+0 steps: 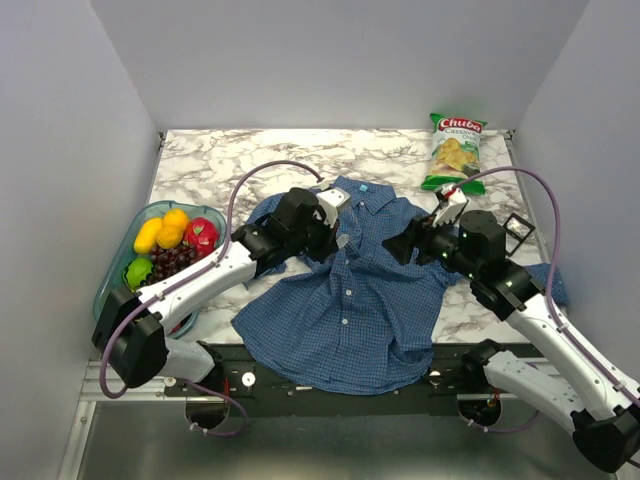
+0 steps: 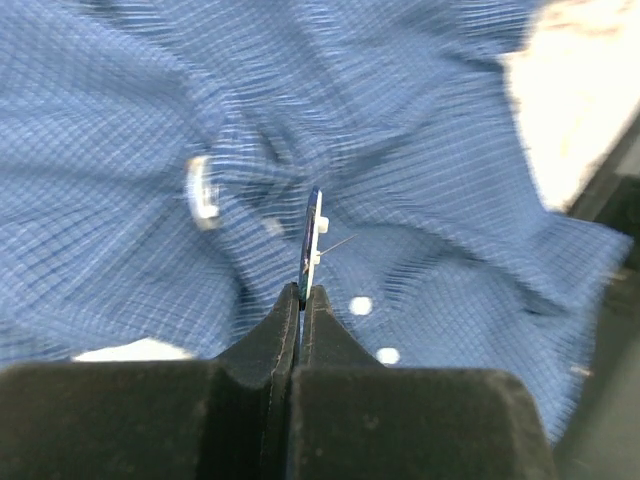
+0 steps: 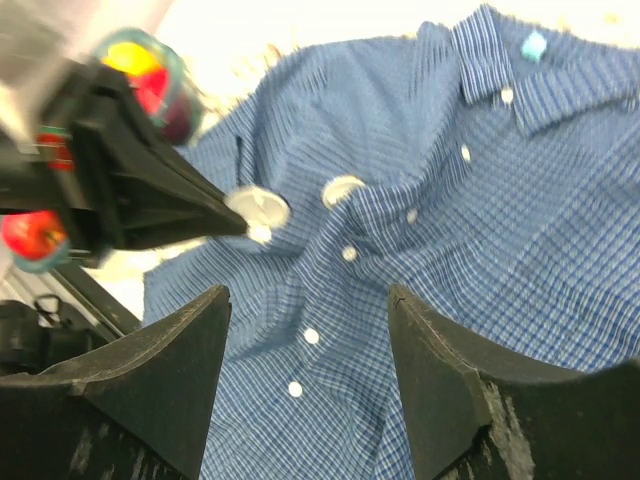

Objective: Pin the brooch onto the clothing
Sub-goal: Open the brooch, then pin the brooch to the clothes.

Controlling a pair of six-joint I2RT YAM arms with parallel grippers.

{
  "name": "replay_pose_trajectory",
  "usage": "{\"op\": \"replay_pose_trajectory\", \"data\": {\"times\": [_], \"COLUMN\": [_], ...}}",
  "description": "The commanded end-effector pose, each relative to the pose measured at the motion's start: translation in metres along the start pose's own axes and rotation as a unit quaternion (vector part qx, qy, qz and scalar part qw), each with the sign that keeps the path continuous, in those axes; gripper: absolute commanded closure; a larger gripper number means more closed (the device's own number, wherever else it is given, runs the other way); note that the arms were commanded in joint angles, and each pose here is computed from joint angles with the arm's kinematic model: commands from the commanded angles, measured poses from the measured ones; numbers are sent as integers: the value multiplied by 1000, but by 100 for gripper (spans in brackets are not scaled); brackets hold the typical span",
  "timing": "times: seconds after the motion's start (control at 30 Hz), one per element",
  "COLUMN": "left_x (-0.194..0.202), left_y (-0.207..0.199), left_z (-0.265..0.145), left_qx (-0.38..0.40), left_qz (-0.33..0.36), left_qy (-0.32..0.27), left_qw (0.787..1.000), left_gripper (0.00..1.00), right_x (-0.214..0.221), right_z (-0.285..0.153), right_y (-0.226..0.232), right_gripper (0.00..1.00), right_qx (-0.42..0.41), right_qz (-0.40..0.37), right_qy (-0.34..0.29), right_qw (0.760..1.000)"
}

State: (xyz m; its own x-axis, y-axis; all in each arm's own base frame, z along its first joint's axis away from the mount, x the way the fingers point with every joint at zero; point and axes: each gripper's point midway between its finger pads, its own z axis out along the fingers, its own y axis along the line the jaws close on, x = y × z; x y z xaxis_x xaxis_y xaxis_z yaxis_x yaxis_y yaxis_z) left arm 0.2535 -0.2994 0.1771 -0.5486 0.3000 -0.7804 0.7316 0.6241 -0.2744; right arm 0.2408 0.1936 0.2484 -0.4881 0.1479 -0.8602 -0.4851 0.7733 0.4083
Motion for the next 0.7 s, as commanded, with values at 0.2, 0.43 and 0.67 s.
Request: {"op": "replay_pose_trajectory", "data": {"times": [0.2, 0.43, 0.67], "left_x": [25, 35, 39], "left_y": [62, 66, 64], "left_z": [-20, -5, 7], "left_qx": [-220, -241, -265], "left_qz": [64, 58, 64], "left_qy": [50, 73, 88], "left_qw": [972, 966, 958], "left_gripper": [100, 100, 100], "right_x": [31, 37, 35], "right_z": [8, 8, 7], "right_y": [-16, -24, -24], "right_gripper": [28, 28, 28], "right_qx": [12, 26, 24], "right_qz": [2, -1, -2], "right_qy": [19, 19, 12], "right_qw": [1000, 999, 1000]}}
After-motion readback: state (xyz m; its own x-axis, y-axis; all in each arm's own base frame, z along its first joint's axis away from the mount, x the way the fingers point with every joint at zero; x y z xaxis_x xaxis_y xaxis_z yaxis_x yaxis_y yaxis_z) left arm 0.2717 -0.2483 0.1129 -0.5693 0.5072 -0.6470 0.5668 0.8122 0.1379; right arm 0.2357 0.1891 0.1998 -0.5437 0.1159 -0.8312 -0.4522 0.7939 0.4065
